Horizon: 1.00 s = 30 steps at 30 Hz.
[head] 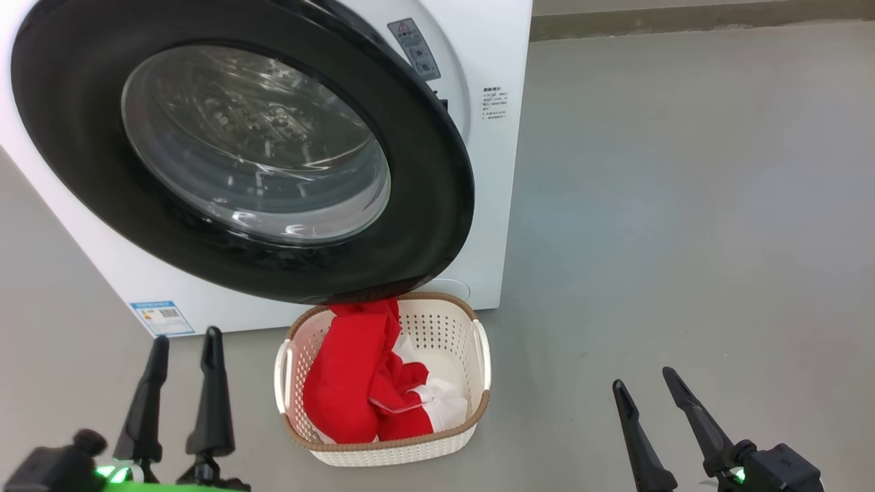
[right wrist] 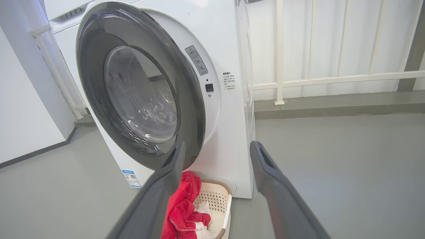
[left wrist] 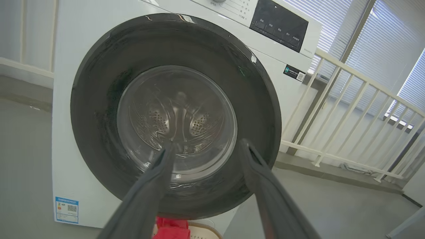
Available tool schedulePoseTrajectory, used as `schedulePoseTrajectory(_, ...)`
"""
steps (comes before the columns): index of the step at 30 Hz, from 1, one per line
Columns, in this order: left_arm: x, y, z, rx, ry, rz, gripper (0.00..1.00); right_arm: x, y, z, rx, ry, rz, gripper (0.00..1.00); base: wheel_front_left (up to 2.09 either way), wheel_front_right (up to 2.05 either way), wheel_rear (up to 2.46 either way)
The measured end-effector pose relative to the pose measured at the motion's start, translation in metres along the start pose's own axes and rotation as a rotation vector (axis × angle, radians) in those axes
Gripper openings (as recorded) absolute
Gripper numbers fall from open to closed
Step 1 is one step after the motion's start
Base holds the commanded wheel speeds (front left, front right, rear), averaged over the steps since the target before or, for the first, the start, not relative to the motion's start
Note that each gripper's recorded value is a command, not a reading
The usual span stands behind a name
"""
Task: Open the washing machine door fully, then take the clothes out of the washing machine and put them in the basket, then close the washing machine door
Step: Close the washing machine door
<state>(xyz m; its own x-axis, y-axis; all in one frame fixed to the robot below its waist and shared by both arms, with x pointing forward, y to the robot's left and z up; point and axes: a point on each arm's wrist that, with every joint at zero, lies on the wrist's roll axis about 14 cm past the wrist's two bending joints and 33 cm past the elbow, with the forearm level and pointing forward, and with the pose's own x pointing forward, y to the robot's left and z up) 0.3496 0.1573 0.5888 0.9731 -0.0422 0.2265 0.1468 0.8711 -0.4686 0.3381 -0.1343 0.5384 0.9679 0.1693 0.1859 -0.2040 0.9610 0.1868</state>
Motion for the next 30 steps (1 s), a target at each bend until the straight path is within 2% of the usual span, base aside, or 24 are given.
schedulePoseTrajectory(4,-0.005,-0.002,-0.005,0.13,0.009,-0.016,1.0,-0.001,0.0,0.002,-0.001,-0.004,-0.001,1.0,0.0,0.0,0.0)
schedulePoseTrajectory(10,-0.02,0.008,-0.02,0.269,0.057,-0.004,1.0,-0.005,-0.002,0.003,-0.004,-0.008,-0.01,1.0,0.0,0.0,0.0)
schedulePoseTrajectory(16,-0.026,0.013,-0.026,0.324,0.081,0.015,1.0,-0.009,-0.004,0.001,-0.005,-0.001,-0.017,1.0,0.0,0.0,0.0)
schedulePoseTrajectory(30,-0.036,0.021,-0.031,0.351,0.11,0.052,1.0,-0.007,0.0,0.002,-0.004,-0.004,-0.003,1.0,0.0,0.0,0.0)
